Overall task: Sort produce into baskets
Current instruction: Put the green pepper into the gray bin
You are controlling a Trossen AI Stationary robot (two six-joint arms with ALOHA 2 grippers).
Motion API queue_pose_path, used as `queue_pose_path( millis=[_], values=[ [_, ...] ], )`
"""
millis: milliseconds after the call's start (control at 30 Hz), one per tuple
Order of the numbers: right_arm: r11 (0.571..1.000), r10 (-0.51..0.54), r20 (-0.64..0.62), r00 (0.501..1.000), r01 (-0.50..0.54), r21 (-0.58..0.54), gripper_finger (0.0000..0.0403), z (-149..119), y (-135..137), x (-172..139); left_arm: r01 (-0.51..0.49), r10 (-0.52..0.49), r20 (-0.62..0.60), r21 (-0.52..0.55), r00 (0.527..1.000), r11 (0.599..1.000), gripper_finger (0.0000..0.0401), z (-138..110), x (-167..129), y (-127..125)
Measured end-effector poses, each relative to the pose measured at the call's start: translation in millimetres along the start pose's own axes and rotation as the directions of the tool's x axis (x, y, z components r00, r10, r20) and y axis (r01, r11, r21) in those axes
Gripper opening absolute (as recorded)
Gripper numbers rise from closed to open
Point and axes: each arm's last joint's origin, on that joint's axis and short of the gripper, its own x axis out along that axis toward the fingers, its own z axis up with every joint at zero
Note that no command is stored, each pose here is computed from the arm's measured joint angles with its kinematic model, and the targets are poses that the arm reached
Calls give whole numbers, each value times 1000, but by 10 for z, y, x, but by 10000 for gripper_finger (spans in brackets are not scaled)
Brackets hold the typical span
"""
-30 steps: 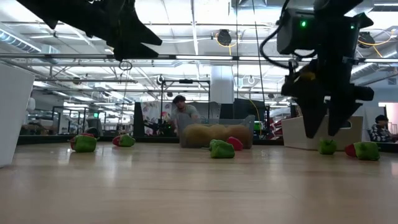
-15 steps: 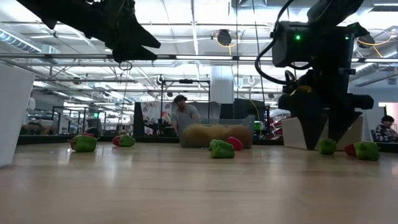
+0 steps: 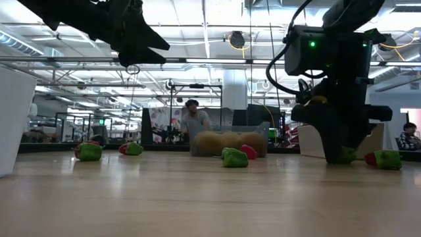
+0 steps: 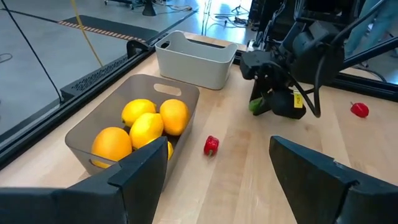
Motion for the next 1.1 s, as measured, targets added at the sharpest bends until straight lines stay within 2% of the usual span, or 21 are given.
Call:
queue_pose_path(
  millis=[333, 433, 633, 867, 1100],
  values=[
    [997, 60, -26, 998, -61, -42, 82, -8, 7, -84, -1, 1, 1, 0, 1000, 1000, 288, 1, 0, 0],
    [992, 109, -5, 994, -109, -66, 75, 54, 40, -203, -2, 2, 0, 0, 1000, 1000, 288, 0, 0, 1],
    [981, 137, 59, 989, -127, -149, 83, 331, 66, -447, -4, 4, 1, 0, 1000, 1000, 288, 2, 0, 1],
    [976, 35, 158, 987, 0, -218, 84, 842, -56, -736, -7, 7, -4, 2, 1000, 1000, 288, -3, 0, 2],
    [970, -133, 182, 974, 166, -176, 84, 1293, -407, -814, -11, 11, -16, 5, 1000, 1000, 288, -15, 0, 5]
  ],
)
